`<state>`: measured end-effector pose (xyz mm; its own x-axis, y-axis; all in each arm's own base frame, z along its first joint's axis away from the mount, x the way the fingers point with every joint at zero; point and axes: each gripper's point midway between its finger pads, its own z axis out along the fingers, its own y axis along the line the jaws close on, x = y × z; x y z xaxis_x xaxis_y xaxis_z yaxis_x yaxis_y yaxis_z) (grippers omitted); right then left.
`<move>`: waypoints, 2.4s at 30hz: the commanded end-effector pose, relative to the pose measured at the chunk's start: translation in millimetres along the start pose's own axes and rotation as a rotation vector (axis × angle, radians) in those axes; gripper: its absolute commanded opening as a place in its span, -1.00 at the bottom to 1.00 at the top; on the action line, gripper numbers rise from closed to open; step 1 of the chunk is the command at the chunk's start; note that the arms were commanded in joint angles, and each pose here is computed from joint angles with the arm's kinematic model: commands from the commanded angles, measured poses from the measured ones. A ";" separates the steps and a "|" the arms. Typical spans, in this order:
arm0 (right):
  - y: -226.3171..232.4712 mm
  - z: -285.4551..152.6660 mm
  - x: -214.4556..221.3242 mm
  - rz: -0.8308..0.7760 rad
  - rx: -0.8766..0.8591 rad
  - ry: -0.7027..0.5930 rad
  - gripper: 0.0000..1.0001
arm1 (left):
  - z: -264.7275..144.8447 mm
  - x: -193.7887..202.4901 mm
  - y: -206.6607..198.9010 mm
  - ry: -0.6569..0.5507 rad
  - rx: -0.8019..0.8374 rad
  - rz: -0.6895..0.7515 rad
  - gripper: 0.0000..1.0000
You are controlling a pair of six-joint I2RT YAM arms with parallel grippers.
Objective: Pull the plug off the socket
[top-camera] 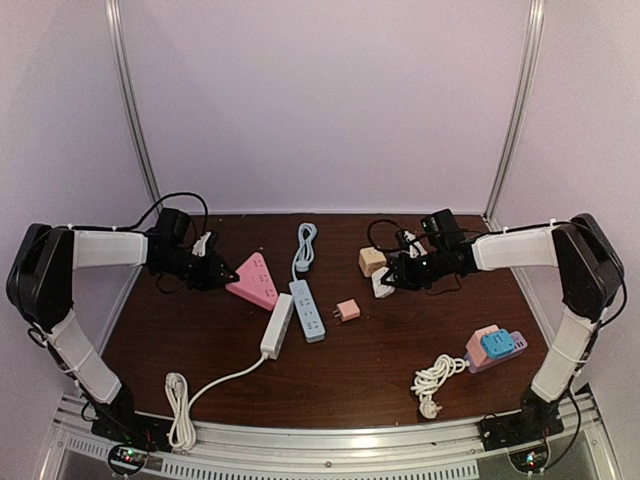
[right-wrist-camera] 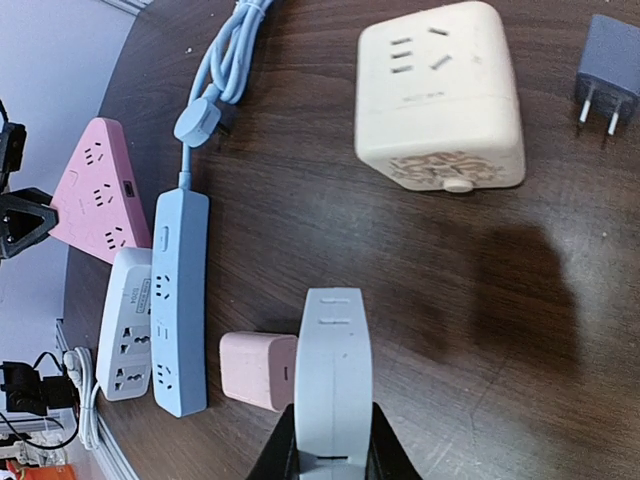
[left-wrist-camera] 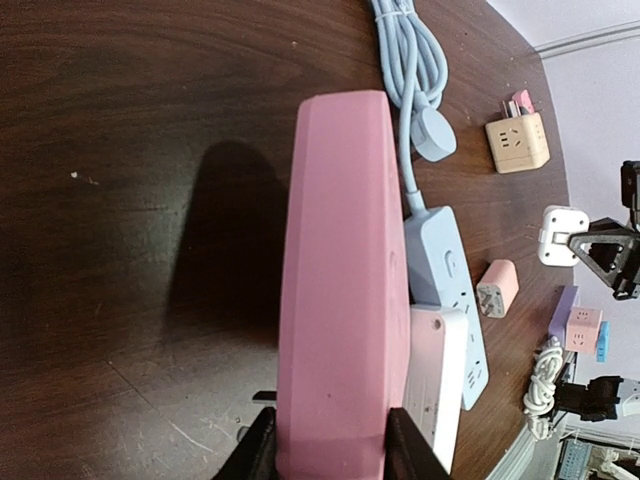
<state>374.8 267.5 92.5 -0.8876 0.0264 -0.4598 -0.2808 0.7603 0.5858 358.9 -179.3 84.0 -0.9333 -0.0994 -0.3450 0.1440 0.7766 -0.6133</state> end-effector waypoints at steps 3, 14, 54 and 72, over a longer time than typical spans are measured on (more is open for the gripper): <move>-21.7 -18.4 -6.9 0.067 -0.038 -0.014 -1.00 | 15.4 41.1 80.3 0.137 -0.285 -0.069 -1.00; -54.8 -7.3 8.0 0.138 -0.015 0.027 -1.00 | 25.5 36.6 90.1 0.132 -0.295 -0.082 -1.00; -84.0 -52.4 1.8 0.098 0.279 -0.067 0.61 | 31.1 40.5 95.5 0.122 -0.294 -0.096 -0.32; -83.8 -127.9 4.0 0.137 0.481 -0.191 1.00 | 33.1 28.5 84.5 0.086 -0.243 -0.092 -0.04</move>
<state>362.6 141.9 122.9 -0.8196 0.1891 -0.5409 -0.0183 0.9349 0.3545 383.4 -158.9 39.3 -0.9318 -0.1567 -0.3275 0.0595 0.8240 -0.5635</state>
